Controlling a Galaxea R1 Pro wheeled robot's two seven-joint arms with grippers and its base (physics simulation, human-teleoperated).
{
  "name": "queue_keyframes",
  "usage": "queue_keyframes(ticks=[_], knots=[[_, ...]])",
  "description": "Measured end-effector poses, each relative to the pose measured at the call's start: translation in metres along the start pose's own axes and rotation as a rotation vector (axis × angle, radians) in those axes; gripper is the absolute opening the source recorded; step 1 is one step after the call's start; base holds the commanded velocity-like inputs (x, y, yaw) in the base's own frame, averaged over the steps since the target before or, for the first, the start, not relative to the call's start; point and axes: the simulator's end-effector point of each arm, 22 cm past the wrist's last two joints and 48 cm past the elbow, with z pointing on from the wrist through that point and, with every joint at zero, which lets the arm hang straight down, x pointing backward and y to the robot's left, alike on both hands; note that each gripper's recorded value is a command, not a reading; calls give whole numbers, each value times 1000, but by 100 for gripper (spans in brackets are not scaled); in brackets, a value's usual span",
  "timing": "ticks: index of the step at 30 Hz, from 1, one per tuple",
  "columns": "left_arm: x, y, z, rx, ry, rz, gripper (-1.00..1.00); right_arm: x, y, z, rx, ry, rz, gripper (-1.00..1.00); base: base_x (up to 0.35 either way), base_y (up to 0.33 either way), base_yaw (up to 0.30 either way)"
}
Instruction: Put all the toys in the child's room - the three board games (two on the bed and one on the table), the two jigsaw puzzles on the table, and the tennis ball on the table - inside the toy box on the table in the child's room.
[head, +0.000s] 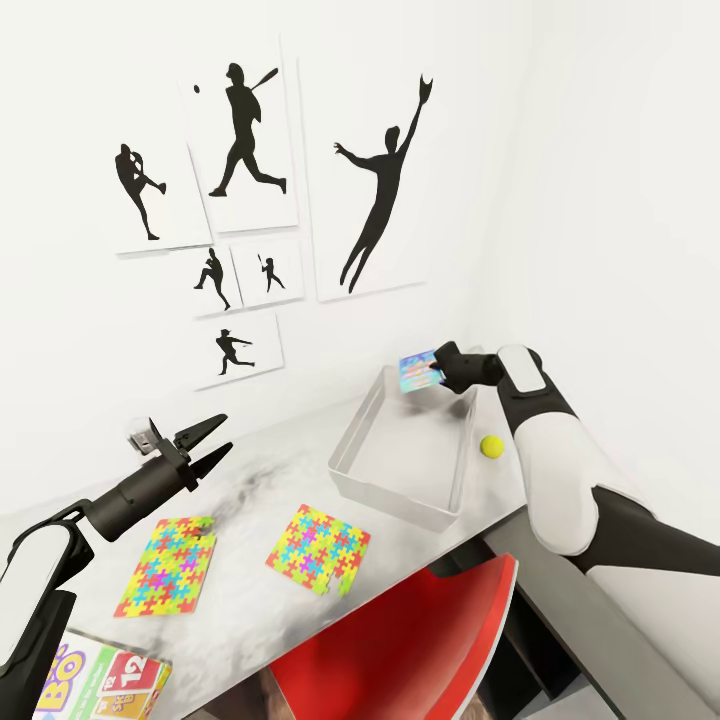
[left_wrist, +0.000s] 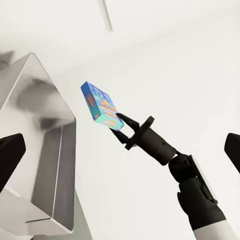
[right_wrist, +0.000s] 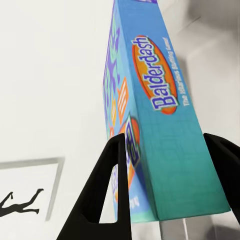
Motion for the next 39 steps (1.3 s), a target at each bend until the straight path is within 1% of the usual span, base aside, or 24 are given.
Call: queue_keyframes(ticks=[4, 10, 39], knots=[[0, 1, 0, -1, 1, -1, 100, -2, -2, 1, 3, -15, 6, -100, 0, 0, 0], [1, 4, 1, -6, 2, -4, 100, -2, -7, 5, 10, -19, 12, -100, 0, 0, 0], [6, 28, 4, -37, 13, -31, 100, 4, -36, 26, 45, -3, 30, -100, 0, 0, 0]])
